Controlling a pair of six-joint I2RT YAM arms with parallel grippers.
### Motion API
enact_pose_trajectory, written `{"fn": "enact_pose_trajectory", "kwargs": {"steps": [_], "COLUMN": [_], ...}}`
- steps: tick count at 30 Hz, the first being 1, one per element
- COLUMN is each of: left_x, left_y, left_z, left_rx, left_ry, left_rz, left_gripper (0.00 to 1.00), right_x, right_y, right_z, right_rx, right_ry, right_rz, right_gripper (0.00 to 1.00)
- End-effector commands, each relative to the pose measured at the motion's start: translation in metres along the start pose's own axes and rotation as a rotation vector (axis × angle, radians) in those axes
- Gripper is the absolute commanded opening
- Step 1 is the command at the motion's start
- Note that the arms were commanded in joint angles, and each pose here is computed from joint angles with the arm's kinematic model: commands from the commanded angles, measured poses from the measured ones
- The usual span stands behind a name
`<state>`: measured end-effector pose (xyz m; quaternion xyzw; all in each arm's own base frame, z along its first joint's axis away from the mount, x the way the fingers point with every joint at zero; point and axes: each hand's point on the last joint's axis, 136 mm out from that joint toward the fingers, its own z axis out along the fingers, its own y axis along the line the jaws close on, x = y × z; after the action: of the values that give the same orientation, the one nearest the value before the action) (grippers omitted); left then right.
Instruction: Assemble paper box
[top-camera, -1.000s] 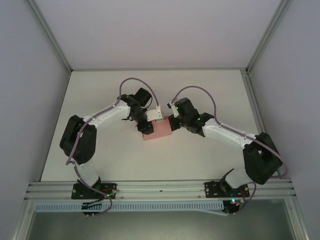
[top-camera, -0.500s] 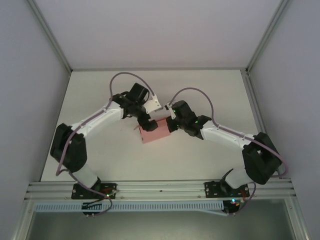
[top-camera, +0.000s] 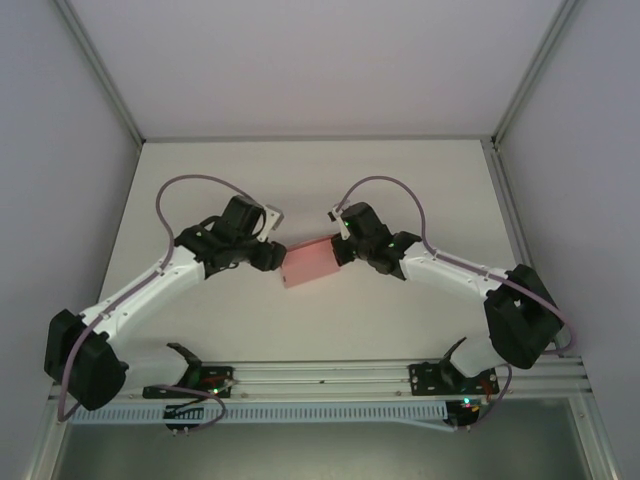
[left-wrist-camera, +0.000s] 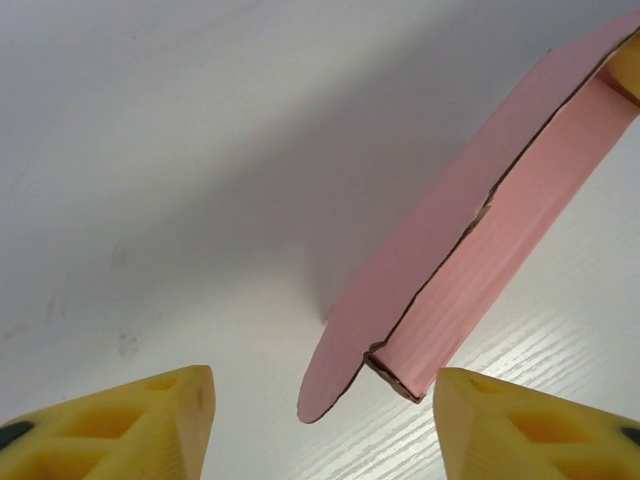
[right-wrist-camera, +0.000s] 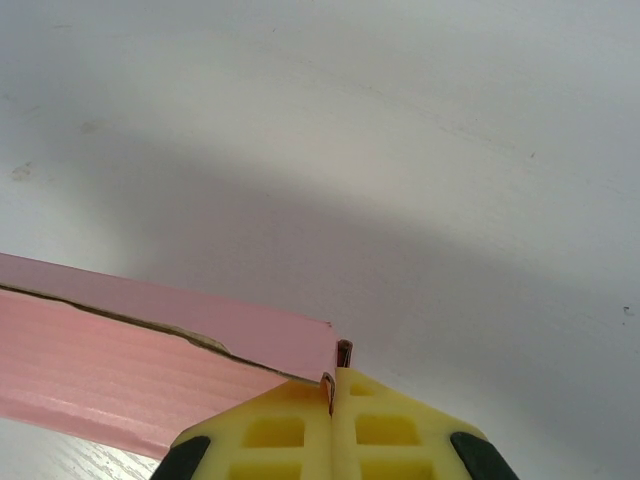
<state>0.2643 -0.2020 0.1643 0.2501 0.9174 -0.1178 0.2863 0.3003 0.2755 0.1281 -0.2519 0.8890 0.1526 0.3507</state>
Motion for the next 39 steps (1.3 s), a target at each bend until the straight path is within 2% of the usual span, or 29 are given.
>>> {"fn": "enact_pose_trajectory", "kwargs": {"steps": [1, 5, 8, 9, 12, 16, 18, 26, 31, 39], "left_x": [-0.004, -0.002, -0.001, -0.001, -0.003, -0.007, -0.009, -0.026, -0.033, -0.047], "left_y": [-0.007, -0.008, -0.01, -0.01, -0.012, -0.015, -0.016, -0.007, 0.001, 0.003], "left_z": [0.008, 0.019, 0.022, 0.022, 0.019, 0.018, 0.02, 0.026, 0.033, 0.027], "left_rx": [0.032, 0.032, 0.038, 0.039, 0.04, 0.053, 0.056, 0.008, -0.034, -0.033], "left_ry": [0.007, 0.046, 0.058, 0.057, 0.048, 0.039, 0.034, -0.036, -0.071, -0.128], "left_rz": [-0.026, -0.028, -0.03, -0.034, -0.057, -0.163, -0.23, -0.468, -0.515, -0.558], "left_gripper": [0.54, 0.41, 0.39, 0.35, 0.11, 0.06, 0.0, 0.0, 0.0, 0.0], "right_x": [0.044, 0.043, 0.044, 0.043, 0.045, 0.045, 0.046, 0.04, 0.023, 0.035], "right_y": [0.0, 0.001, 0.001, 0.001, 0.001, 0.0, -0.001, 0.001, 0.014, 0.021], "right_z": [0.006, 0.005, 0.005, 0.005, 0.006, 0.008, 0.009, 0.006, 0.005, 0.011], "right_rx": [0.006, -0.001, -0.002, -0.004, -0.002, 0.005, 0.015, 0.063, 0.022, 0.057], "right_ry": [0.162, 0.159, 0.157, 0.157, 0.162, 0.175, 0.183, 0.165, 0.112, 0.147], "right_rz": [-0.011, -0.013, -0.014, -0.014, -0.015, -0.014, -0.014, -0.034, 0.025, -0.01], "right_gripper": [0.0, 0.0, 0.0, 0.0, 0.0, 0.0, 0.0, 0.0, 0.0, 0.0]}}
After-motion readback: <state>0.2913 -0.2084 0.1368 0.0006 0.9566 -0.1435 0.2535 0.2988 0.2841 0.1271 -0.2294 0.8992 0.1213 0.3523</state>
